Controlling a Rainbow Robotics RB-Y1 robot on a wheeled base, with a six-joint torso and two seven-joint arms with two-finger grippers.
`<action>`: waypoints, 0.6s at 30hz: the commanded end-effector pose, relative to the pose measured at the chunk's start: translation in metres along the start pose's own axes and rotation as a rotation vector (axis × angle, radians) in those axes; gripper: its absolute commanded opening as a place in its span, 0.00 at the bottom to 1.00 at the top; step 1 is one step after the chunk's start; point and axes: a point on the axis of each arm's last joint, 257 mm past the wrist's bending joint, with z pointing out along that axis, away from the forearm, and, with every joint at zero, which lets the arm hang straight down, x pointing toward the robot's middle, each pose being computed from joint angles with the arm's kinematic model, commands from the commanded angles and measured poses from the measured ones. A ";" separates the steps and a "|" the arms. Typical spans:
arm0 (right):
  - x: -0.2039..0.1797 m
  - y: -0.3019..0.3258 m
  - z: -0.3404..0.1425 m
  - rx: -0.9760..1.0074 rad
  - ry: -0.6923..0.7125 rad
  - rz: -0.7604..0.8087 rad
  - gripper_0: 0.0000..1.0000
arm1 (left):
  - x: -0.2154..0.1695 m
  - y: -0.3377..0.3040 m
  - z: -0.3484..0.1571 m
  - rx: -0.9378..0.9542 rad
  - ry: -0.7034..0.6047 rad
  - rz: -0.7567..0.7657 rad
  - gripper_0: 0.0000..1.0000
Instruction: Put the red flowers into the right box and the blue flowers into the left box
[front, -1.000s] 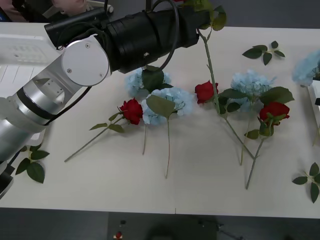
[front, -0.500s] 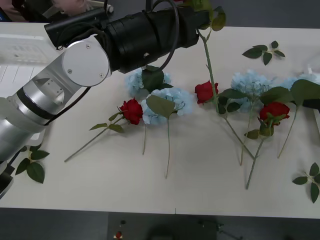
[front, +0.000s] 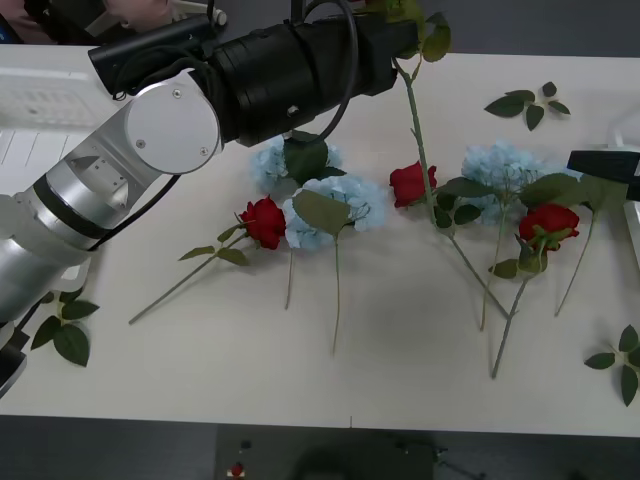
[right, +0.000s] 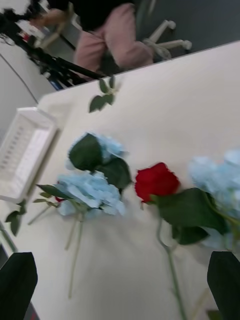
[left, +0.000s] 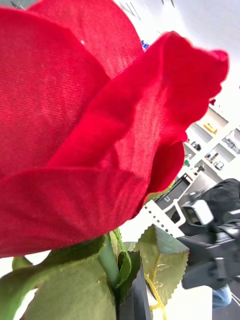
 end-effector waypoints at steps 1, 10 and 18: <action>-0.014 0.051 -0.001 -0.085 -0.064 -0.150 1.00 | -0.025 -0.003 -0.004 0.005 -0.036 0.050 0.00; -0.011 0.126 0.025 -0.212 -0.199 -0.225 1.00 | -0.025 -0.003 -0.004 0.005 -0.036 0.050 0.00; -0.003 0.147 0.061 -0.232 -0.239 -0.271 1.00 | -0.025 -0.003 -0.004 0.005 -0.036 0.050 0.00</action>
